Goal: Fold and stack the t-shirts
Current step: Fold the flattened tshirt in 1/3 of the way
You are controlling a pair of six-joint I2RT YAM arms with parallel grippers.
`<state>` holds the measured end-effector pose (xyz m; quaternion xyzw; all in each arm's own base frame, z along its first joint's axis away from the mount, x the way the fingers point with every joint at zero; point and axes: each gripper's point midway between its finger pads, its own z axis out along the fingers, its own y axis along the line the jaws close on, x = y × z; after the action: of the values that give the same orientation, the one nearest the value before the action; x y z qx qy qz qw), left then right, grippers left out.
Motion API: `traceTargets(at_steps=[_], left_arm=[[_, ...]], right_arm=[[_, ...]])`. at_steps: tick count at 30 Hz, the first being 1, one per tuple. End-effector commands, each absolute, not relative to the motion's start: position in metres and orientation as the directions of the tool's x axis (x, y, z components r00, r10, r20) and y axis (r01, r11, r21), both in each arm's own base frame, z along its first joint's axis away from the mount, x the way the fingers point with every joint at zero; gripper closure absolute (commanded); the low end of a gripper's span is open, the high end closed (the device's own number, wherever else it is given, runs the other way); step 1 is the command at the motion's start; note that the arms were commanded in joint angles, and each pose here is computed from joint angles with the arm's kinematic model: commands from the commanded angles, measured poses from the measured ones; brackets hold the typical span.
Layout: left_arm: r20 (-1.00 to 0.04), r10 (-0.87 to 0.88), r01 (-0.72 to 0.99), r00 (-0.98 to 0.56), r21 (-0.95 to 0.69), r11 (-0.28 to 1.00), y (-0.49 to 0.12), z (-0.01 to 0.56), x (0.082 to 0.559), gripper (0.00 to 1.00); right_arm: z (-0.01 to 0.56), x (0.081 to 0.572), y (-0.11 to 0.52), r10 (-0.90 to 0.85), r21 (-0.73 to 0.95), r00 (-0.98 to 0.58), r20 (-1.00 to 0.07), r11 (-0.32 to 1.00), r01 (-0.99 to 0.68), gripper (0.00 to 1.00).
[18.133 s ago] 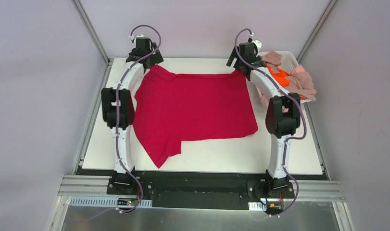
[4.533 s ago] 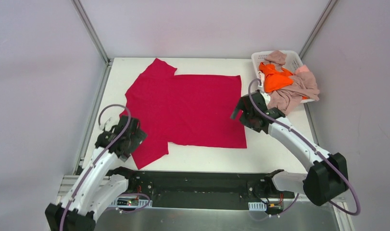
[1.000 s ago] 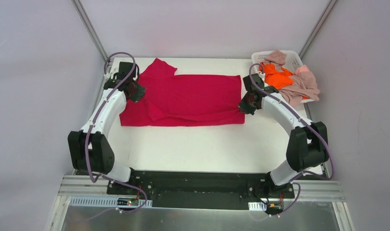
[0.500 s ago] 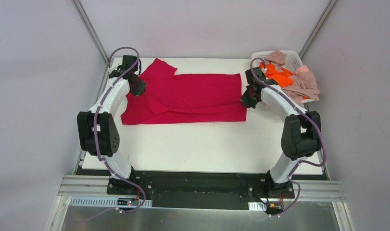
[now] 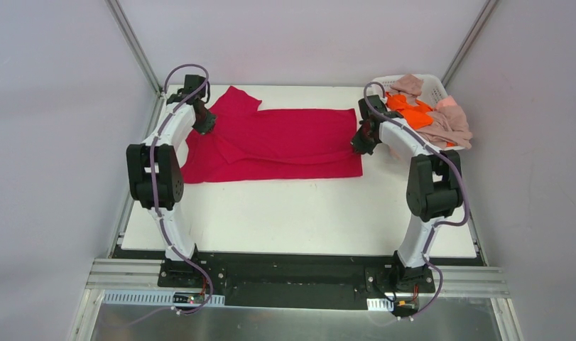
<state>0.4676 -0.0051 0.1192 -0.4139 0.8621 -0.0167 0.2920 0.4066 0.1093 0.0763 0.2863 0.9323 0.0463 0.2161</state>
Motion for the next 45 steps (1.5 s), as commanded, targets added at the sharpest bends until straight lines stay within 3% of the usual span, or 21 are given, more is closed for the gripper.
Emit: traceTargets(at_steps=[1,7,8,11,13,17,22,23,28,33,45], left_arm=[[-0.511,-0.714,-0.707,-0.478,-0.259,0.658,0.007,0.12,0.481,1.0],[-0.514,-0.707,-0.717,-0.487,-0.228,0.659,0.013,0.105,0.495,1.0],[-0.505,-0.703,-0.71,-0.501,-0.226,0.667,0.011,0.102,0.497,0.95],[-0.485,-0.717,-0.724,-0.501,-0.218,0.654,0.023,0.093,0.501,0.71],[-0.471,-0.716,-0.712,-0.515,-0.23,0.664,0.024,0.095,0.507,0.46],[-0.47,-0.703,-0.689,-0.534,-0.24,0.684,0.025,0.119,0.5,0.03],[-0.45,-0.715,-0.692,-0.535,-0.252,0.676,0.019,0.134,0.456,0.01],[-0.436,-0.716,-0.689,-0.545,-0.254,0.679,0.016,0.133,0.446,0.01],[-0.345,-0.728,-0.679,-0.592,-0.272,0.682,-0.001,0.1,0.407,0.01],[-0.241,-0.734,-0.66,-0.635,-0.323,0.678,-0.023,0.069,0.399,0.01],[-0.212,-0.747,-0.715,-0.63,-0.218,0.665,-0.008,0.028,0.38,0.01]], right_arm=[[0.082,0.431,0.106,0.556,0.224,-0.724,-0.409,0.83,0.511,0.99],[0.07,0.444,0.098,0.571,0.207,-0.715,-0.404,0.818,0.537,0.95],[0.07,0.447,0.099,0.572,0.214,-0.713,-0.405,0.818,0.534,0.91],[0.071,0.458,0.099,0.578,0.238,-0.704,-0.413,0.814,0.529,0.8],[0.077,0.462,0.101,0.574,0.256,-0.705,-0.416,0.818,0.515,0.57],[0.097,0.456,0.115,0.545,0.31,-0.723,-0.426,0.838,0.449,0.32],[0.101,0.423,0.133,0.489,0.294,-0.747,-0.449,0.871,0.394,0.03],[0.1,0.417,0.136,0.48,0.29,-0.751,-0.454,0.876,0.386,0.01],[0.088,0.396,0.17,0.433,0.33,-0.791,-0.433,0.892,0.307,0.01],[0.08,0.413,0.2,0.427,0.394,-0.805,-0.412,0.88,0.266,0.01],[0.069,0.492,0.197,0.508,0.434,-0.722,-0.469,0.845,0.313,0.01]])
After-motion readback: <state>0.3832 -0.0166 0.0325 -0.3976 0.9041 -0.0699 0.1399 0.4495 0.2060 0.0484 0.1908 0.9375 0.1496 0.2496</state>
